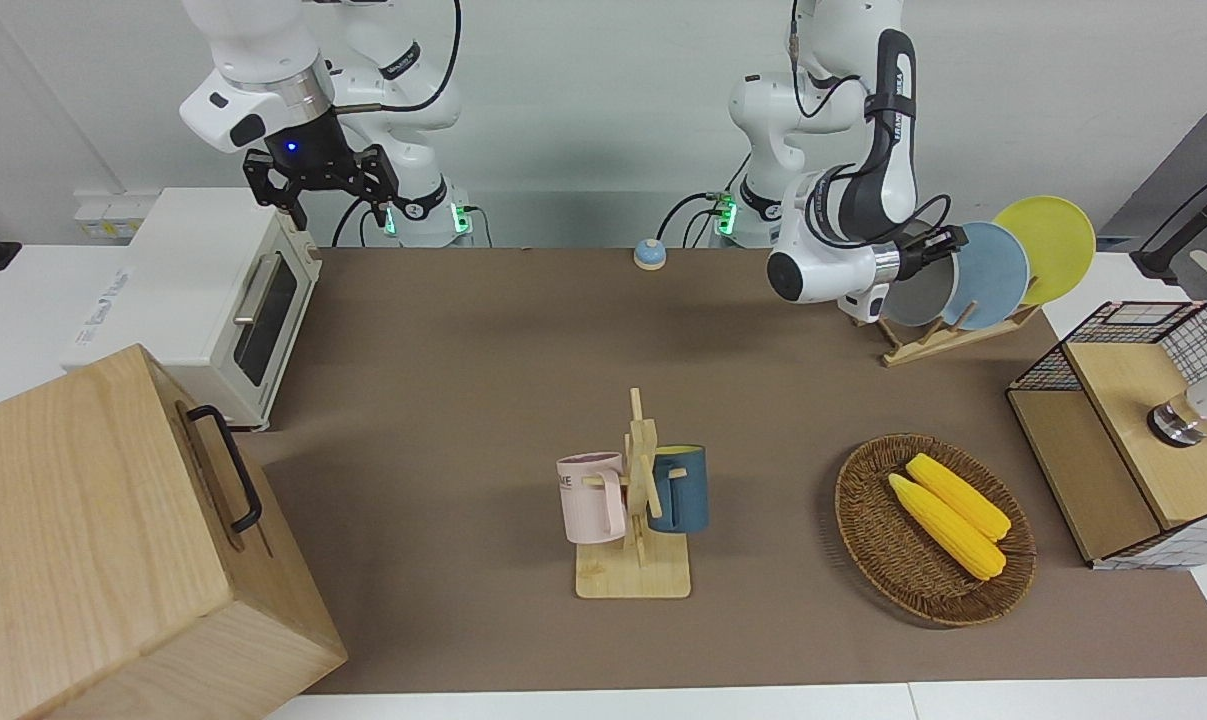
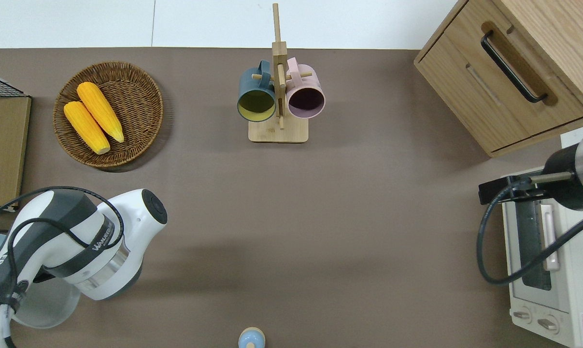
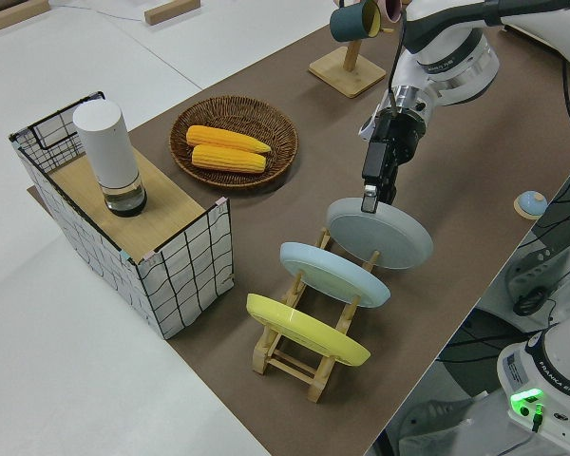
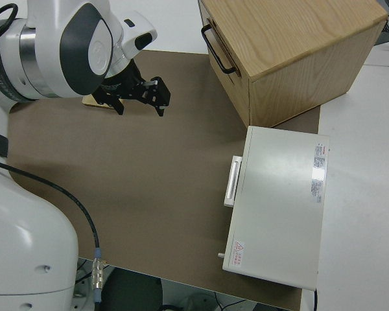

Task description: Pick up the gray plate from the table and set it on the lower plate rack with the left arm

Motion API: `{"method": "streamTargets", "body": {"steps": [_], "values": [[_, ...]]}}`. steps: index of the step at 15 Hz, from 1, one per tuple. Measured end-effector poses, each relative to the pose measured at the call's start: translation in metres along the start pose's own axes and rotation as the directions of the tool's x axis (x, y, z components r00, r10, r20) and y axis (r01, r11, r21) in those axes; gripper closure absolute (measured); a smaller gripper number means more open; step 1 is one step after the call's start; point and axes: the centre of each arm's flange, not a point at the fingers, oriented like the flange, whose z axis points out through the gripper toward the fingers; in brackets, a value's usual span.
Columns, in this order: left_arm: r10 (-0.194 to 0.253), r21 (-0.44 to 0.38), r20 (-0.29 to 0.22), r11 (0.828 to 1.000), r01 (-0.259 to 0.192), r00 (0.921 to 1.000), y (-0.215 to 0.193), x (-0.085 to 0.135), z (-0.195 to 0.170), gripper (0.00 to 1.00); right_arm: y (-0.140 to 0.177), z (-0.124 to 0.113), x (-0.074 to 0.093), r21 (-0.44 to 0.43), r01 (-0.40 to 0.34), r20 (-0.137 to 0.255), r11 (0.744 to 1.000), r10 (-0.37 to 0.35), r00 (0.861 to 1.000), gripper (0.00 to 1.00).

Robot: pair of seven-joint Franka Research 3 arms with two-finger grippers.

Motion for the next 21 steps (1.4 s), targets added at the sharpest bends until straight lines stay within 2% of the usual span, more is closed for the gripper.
{"method": "streamTargets", "body": {"steps": [5, 11, 12, 13, 20, 21], "values": [[-0.006, 0.021, 0.008, 1.0, 0.006, 1.0, 0.019, 0.009, 0.003, 0.9, 0.0, 0.0, 0.0, 0.0, 0.0, 0.0, 1.0, 0.0, 1.0, 0.01], [-0.018, 0.016, 0.001, 1.0, 0.018, 0.9998, 0.015, 0.011, 0.0, 0.89, 0.0, 0.0, 0.0, 0.0, 0.0, 0.0, 1.0, 0.0, 1.0, 0.01], [-0.02, 0.015, 0.0, 1.0, 0.02, 0.9998, 0.014, 0.012, -0.001, 0.84, 0.0, 0.0, 0.0, 0.0, 0.0, 0.0, 1.0, 0.0, 1.0, 0.01], [-0.022, 0.013, -0.001, 1.0, 0.022, 0.9998, 0.013, 0.012, -0.001, 0.75, 0.0, 0.0, 0.0, 0.0, 0.0, 0.0, 1.0, 0.0, 1.0, 0.01], [-0.035, 0.001, -0.013, 0.999, 0.035, 0.9993, 0.007, 0.015, -0.006, 0.04, 0.0, 0.0, 0.0, 0.0, 0.0, 0.0, 1.0, 0.0, 1.0, 0.01], [-0.046, -0.005, -0.017, 0.999, 0.046, 0.9988, 0.002, 0.017, -0.008, 0.0, 0.0, 0.0, 0.0, 0.0, 0.0, 0.0, 1.0, 0.0, 1.0, 0.01]]}}
